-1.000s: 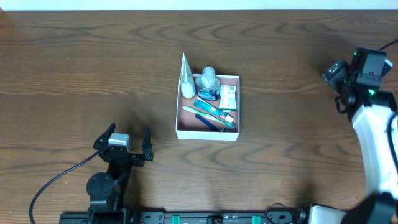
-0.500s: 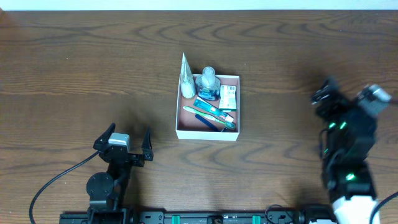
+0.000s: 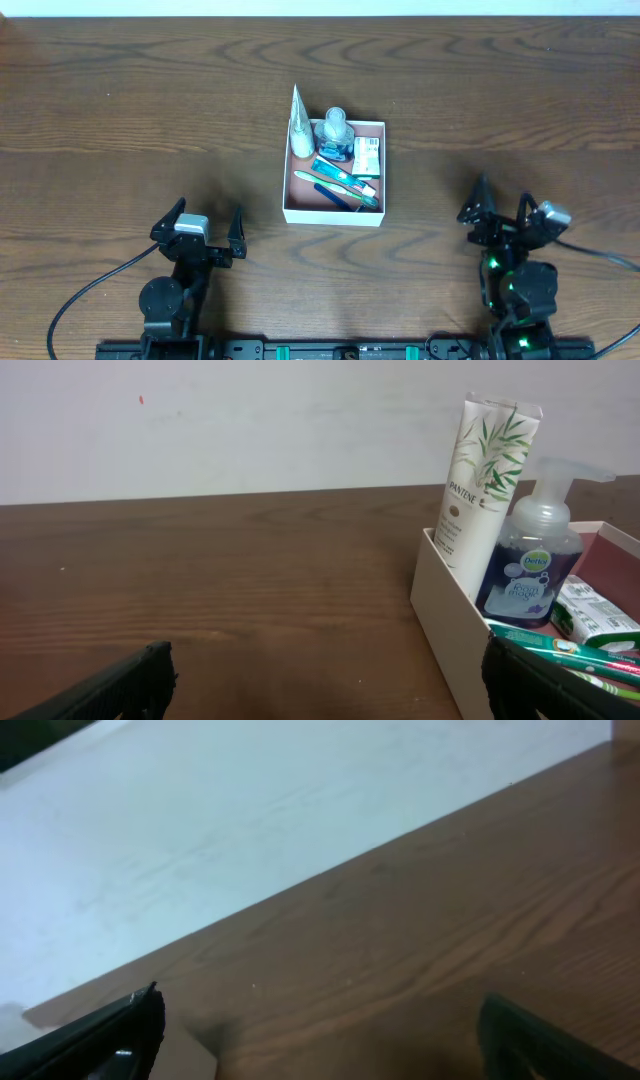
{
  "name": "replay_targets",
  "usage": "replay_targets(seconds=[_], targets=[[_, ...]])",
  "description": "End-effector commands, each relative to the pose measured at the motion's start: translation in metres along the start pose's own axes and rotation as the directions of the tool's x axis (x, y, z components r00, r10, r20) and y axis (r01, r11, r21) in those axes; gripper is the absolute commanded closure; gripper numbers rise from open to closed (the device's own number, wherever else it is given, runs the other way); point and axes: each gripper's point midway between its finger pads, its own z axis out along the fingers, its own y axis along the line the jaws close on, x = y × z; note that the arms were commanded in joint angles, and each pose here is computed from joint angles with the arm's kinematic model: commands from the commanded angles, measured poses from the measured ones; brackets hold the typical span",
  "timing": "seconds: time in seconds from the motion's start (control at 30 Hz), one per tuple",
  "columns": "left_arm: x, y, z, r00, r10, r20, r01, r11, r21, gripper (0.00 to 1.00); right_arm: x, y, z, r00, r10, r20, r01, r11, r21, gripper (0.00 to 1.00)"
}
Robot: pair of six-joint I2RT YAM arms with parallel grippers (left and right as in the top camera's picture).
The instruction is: Pack container
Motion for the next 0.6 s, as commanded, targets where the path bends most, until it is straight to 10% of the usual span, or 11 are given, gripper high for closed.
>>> replay_targets(seconds=[0.0, 0.57], targets=[[0.017, 0.0, 0.001, 0.999, -0.003, -0.051, 0.003, 1.0, 0.006, 0.02, 0.012, 0.001, -0.004, 0.999, -0.049, -0.019, 0.048, 0.998, -0.031, 0.01], [0.017, 0.0, 0.001, 0.999, -0.003, -0.051, 0.003, 1.0, 0.006, 0.02, 0.039, -0.004, -0.015, 0.947, -0.297, -0.125, 0.287, 0.953, -0.094, 0.01]])
